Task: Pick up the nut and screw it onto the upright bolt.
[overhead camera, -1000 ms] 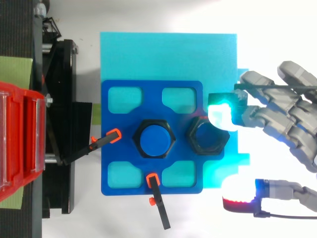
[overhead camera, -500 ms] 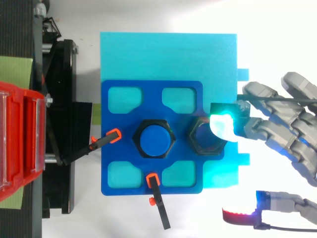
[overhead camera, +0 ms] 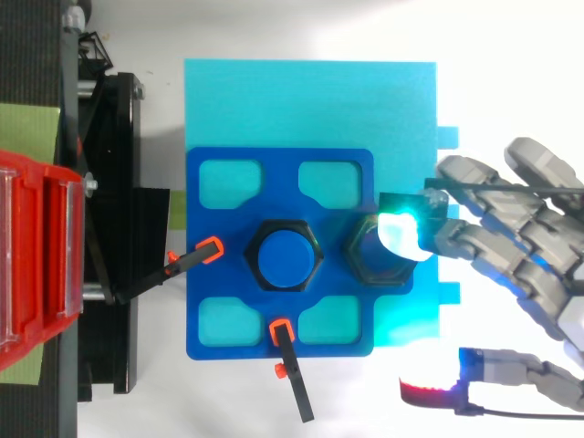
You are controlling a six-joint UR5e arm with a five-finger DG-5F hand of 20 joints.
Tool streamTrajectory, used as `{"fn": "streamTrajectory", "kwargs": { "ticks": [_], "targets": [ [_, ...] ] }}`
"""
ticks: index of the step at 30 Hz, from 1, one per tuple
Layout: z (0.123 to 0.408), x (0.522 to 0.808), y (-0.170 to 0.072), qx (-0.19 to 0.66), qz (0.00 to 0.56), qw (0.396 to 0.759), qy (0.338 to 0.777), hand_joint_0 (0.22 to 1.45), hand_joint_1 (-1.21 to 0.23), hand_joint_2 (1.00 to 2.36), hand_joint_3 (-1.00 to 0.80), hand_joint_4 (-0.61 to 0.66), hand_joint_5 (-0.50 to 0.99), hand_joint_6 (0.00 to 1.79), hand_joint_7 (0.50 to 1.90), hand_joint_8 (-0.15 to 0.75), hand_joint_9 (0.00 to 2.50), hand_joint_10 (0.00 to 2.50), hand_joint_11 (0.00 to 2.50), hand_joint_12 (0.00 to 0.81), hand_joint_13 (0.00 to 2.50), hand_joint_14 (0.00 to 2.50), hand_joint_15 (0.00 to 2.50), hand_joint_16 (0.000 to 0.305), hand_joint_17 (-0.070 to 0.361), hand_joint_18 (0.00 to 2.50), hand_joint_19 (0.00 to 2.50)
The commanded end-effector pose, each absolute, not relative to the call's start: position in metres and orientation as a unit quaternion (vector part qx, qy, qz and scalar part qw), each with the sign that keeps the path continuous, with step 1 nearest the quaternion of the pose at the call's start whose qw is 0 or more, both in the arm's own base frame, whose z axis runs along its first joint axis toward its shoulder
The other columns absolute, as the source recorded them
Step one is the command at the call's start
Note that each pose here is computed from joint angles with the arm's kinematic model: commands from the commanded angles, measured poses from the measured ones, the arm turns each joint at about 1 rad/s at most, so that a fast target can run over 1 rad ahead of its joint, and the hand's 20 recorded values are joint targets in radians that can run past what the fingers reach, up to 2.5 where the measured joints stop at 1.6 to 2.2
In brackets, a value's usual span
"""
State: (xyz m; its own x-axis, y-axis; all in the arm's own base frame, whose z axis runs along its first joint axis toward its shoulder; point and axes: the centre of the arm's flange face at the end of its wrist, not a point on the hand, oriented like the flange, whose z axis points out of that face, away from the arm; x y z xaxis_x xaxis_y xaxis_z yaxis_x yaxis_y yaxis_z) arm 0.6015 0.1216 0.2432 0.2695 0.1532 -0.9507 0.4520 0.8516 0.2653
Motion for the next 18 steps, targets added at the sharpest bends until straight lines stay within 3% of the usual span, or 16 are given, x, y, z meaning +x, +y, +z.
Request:
{"fn": "streamTrajectory", "kwargs": {
  "ticks": [1,18],
  "targets": [
    [0.236,0.606,0.120,0.256,-0.101,0.754,0.597,0.42,-0.62,1.00,-0.50,0.21,-0.24,0.50,0.77,0.265,0.41,0.00,0.00,0.273,0.52,0.00,0.00,0.030,0.067,0.32,0.00],
    [0.241,0.611,0.106,0.266,-0.109,0.754,0.591,0.42,-0.60,1.00,-0.50,0.21,-0.24,0.50,0.77,0.267,0.41,0.00,0.00,0.278,0.53,0.00,0.00,0.031,0.070,0.33,0.00]
  ]
}}
